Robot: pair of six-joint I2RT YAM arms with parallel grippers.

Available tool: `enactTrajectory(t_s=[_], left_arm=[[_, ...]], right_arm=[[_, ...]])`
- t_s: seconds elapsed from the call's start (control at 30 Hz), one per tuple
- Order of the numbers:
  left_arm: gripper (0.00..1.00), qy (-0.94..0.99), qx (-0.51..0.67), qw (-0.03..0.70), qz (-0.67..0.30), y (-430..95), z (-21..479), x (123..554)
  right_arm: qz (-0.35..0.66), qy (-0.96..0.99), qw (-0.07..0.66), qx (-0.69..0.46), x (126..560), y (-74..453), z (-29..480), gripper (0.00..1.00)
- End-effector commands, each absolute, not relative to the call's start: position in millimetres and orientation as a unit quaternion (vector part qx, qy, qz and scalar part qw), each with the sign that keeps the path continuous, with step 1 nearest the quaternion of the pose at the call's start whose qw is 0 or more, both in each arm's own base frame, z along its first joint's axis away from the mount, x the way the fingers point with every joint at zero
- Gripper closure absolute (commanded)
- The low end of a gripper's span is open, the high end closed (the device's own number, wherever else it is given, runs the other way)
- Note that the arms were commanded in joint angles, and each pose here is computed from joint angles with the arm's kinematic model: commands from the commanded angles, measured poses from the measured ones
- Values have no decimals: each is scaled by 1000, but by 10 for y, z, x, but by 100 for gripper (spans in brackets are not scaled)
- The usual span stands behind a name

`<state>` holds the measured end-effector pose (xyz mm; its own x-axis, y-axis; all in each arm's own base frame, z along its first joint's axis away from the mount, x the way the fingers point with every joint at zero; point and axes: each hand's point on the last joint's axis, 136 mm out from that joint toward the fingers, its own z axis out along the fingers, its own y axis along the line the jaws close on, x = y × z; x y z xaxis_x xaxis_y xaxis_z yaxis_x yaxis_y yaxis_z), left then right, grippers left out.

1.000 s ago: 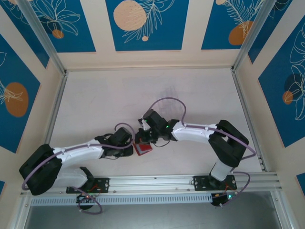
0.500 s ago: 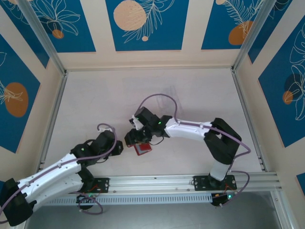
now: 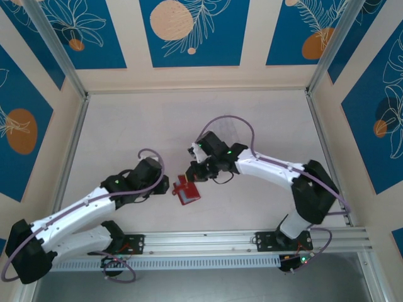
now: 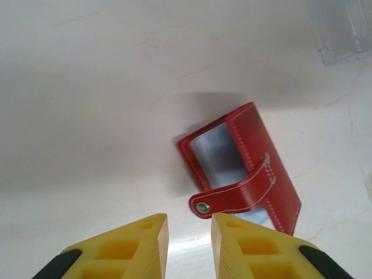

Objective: Put the credit cards into the card holder
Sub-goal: Close the card holder at the bottom-center of the table, then turn over the card holder at the bottom-center of the table.

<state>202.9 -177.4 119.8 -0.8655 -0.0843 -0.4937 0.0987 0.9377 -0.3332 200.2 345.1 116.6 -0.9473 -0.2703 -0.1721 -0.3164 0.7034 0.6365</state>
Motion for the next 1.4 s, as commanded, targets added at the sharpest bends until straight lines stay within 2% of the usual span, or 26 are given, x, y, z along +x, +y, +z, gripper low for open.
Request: enactTrajectory(t_s=[0.0, 0.2, 0.27, 0.33, 0.7, 0.87, 0.97, 1.13, 1.37], left_arm=[[76, 943, 36, 256, -208, -1993, 1301, 2109], [78, 946, 51, 236, -217, -2194, 1174, 2193], [79, 950, 51, 222, -212, -2228, 1065, 2199], [81, 955, 45, 209, -205, -2223, 938, 2189], [82, 968, 11, 170, -182, -2009, 383, 1973], [83, 973, 12, 157, -166, -1933, 201, 1905], [83, 976, 8, 153, -155, -1870, 111, 1868], [83, 979, 2, 143, -144, -1769, -24, 1781], [83, 981, -2, 139, -134, -1691, -115, 1722]], right_arm=[[283, 947, -8, -150, 1888, 3334, 708, 100], [242, 955, -32, -166, 1779, 3460, 338, 100], [231, 957, -37, -169, 1767, 3487, 242, 94], [220, 959, -44, -171, 1755, 3493, 172, 92], [216, 961, -49, -167, 1779, 3438, 181, 90], [236, 956, -43, -171, 1803, 3477, 303, 86], [251, 952, -29, -174, 1855, 3475, 464, 80], [270, 948, 10, -171, 2016, 3347, 721, 63], [297, 940, -9, -168, 2163, 3293, 571, 56]])
